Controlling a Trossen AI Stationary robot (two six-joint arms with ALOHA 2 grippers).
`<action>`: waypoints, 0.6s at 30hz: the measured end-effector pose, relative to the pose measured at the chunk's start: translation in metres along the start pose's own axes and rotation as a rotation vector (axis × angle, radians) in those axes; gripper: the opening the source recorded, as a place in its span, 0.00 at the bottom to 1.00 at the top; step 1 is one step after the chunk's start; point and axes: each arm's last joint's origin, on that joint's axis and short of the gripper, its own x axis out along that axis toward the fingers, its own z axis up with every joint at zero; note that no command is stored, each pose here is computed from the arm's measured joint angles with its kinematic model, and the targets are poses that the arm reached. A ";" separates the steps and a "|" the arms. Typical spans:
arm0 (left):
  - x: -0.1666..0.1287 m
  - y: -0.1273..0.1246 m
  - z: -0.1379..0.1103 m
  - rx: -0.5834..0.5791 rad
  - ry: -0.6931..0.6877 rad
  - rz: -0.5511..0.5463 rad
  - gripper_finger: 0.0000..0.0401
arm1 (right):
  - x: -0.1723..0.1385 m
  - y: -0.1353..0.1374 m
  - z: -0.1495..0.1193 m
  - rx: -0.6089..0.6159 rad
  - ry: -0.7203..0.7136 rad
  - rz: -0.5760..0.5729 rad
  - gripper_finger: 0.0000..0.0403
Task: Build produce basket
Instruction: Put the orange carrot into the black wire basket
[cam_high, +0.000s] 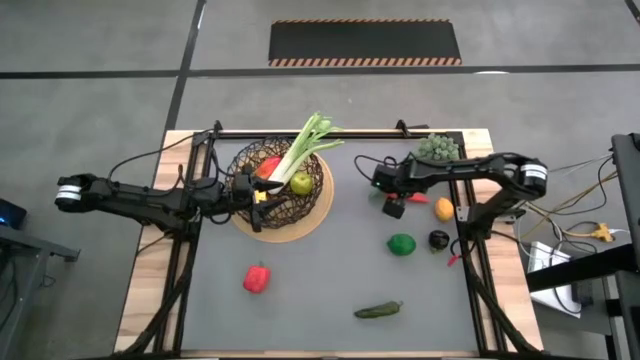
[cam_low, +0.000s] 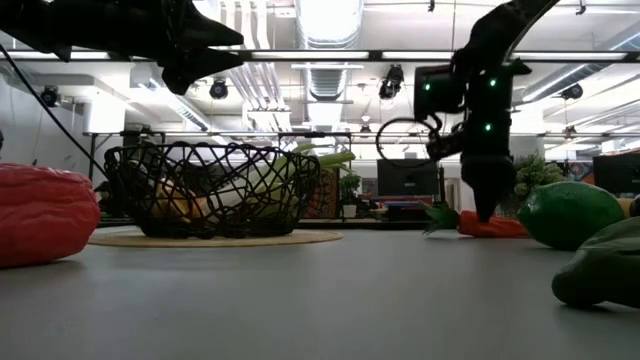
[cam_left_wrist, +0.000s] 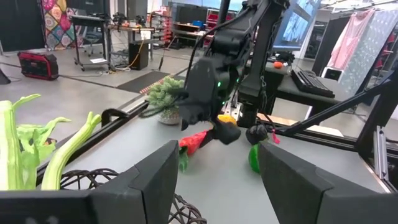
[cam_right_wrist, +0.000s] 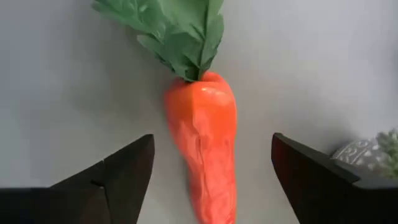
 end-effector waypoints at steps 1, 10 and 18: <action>0.000 0.000 0.000 0.000 0.000 0.000 0.50 | 0.003 0.001 0.001 -0.012 0.008 -0.005 0.76; 0.000 0.000 0.000 0.002 0.003 0.000 0.50 | 0.021 0.006 0.007 -0.062 0.032 -0.008 0.59; 0.000 0.000 0.000 0.022 -0.004 -0.001 0.50 | 0.012 0.005 0.008 -0.038 -0.013 0.003 0.27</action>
